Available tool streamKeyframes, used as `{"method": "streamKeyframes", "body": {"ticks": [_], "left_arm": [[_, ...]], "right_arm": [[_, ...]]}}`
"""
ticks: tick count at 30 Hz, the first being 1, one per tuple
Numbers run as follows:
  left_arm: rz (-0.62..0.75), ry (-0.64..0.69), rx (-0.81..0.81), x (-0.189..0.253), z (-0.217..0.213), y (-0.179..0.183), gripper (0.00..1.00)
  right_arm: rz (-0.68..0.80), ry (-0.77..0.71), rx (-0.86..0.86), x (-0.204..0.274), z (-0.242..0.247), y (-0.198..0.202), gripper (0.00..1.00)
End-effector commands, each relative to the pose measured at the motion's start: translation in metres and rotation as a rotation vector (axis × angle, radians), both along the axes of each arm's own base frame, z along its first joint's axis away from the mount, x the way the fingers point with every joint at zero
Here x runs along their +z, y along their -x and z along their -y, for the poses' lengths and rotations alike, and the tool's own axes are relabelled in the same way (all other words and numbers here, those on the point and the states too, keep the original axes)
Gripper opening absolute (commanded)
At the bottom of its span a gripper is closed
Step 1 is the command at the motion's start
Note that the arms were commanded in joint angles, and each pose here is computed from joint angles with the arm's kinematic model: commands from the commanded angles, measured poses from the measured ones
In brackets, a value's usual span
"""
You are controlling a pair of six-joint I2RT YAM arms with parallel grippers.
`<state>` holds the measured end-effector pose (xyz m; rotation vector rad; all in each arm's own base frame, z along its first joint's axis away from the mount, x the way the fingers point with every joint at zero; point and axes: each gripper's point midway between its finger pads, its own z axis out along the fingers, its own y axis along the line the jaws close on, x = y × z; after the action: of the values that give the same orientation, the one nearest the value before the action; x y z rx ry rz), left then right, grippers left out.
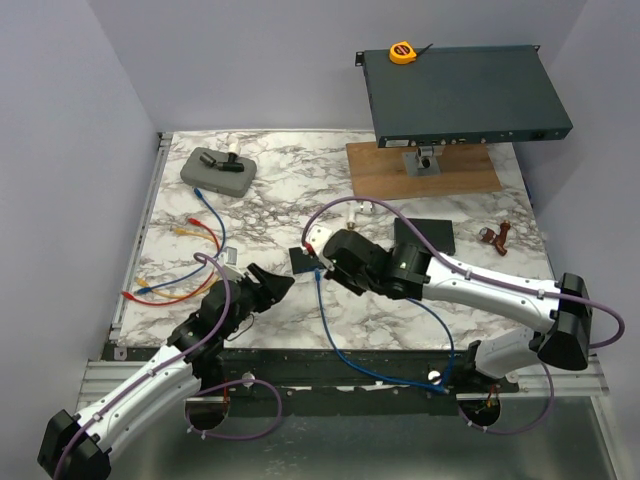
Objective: Pull the plug from the switch port
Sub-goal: Place the connector at the center of the board.
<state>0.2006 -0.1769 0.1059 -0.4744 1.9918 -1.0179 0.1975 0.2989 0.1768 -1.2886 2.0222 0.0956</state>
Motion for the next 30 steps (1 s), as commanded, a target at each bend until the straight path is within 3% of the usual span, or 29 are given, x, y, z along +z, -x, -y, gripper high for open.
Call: {"method": "streamKeyframes", "body": {"ticks": [1, 5, 11, 16, 21, 23, 27, 30], "left_arm": [[0.012, 0.022, -0.013, 0.003, 0.003, 0.0, 0.59], [0.012, 0.022, -0.011, 0.003, 0.003, 0.0, 0.59], [0.0, 0.024, -0.004, -0.002, 0.003, 0.0, 0.59], [-0.009, 0.014, -0.003, -0.004, 0.001, 0.001, 0.59], [-0.009, 0.009, 0.0, -0.006, 0.0, 0.001, 0.59], [-0.01, 0.016, -0.001, -0.006, 0.001, 0.001, 0.59], [-0.01, 0.021, -0.003, -0.008, 0.002, 0.001, 0.59], [-0.007, 0.022, -0.003, -0.008, 0.002, 0.001, 0.59]], "right_arm": [[0.017, -0.11, -0.066, 0.038, 0.011, 0.005, 0.01], [0.113, -0.214, -0.13, 0.101, 0.019, -0.005, 0.01], [0.291, -0.23, -0.286, 0.114, 0.039, -0.033, 0.01], [0.337, -0.207, -0.279, 0.118, 0.033, -0.042, 0.01], [0.158, 0.002, -0.147, 0.061, 0.016, -0.026, 0.01], [0.119, 0.103, -0.17, 0.039, 0.024, -0.024, 0.01], [0.185, 0.245, -0.314, 0.033, 0.058, -0.033, 0.01], [0.261, 0.218, -0.399, 0.059, 0.068, -0.04, 0.01]]}}
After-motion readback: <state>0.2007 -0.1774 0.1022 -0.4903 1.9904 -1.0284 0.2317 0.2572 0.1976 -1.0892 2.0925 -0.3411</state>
